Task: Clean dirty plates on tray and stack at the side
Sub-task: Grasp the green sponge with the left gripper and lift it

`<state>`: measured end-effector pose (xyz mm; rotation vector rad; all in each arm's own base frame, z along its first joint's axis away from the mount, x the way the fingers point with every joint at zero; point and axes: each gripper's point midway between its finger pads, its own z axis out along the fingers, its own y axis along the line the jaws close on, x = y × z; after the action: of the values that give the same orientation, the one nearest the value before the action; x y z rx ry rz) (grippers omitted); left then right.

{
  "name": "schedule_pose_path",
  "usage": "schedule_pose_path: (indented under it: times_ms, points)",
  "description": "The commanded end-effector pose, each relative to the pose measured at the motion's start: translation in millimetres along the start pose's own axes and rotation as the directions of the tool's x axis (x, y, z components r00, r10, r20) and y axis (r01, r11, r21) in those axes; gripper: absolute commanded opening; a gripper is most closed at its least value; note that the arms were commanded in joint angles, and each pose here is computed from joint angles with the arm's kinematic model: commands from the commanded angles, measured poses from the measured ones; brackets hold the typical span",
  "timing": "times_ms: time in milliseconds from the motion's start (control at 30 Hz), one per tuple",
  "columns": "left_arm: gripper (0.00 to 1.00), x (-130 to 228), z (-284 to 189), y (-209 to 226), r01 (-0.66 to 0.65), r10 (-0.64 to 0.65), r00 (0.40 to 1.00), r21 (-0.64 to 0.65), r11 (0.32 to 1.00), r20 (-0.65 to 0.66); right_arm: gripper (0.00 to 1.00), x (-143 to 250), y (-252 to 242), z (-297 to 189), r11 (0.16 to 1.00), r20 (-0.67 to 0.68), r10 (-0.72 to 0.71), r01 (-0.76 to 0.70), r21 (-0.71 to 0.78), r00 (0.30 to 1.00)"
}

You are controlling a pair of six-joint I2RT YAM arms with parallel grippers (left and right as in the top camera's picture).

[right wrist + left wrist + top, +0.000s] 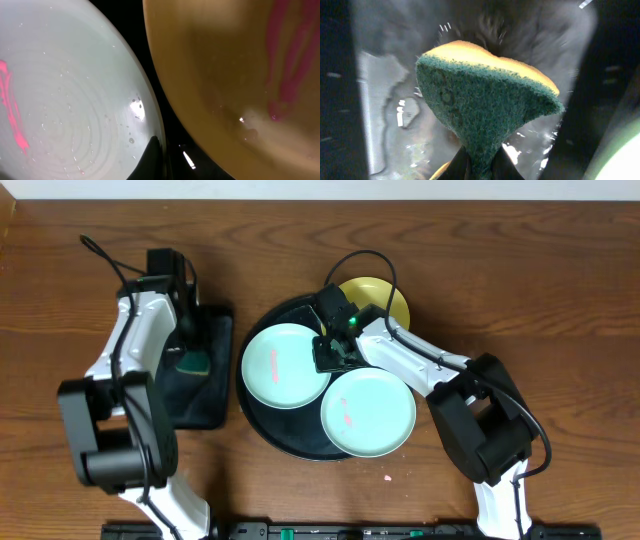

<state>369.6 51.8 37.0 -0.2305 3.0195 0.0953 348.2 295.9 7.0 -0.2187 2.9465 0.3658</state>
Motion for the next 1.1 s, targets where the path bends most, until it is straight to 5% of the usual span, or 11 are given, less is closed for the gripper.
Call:
schedule_pose_path:
  times_ms: [0,700,1067]
  points:
    - [0.07,14.2,26.8,2.8,0.002,-0.004,0.997,-0.019,1.000,-0.079,0.01,0.3,-4.4,5.5,0.998,0.007,-0.039,0.039,0.044,0.999]
    - [0.08,56.1,103.4,-15.0,0.008,0.007,0.966,0.057,0.998,-0.258,0.01,0.3,-4.2,5.6,0.998,0.010,-0.042,0.041,0.049,0.999]
    - [0.07,-1.2,-5.1,-10.6,0.008,-0.001,0.995,0.064,0.998,-0.098,0.01,2.0,-1.2,5.6,0.999,-0.002,-0.047,0.047,0.026,0.999]
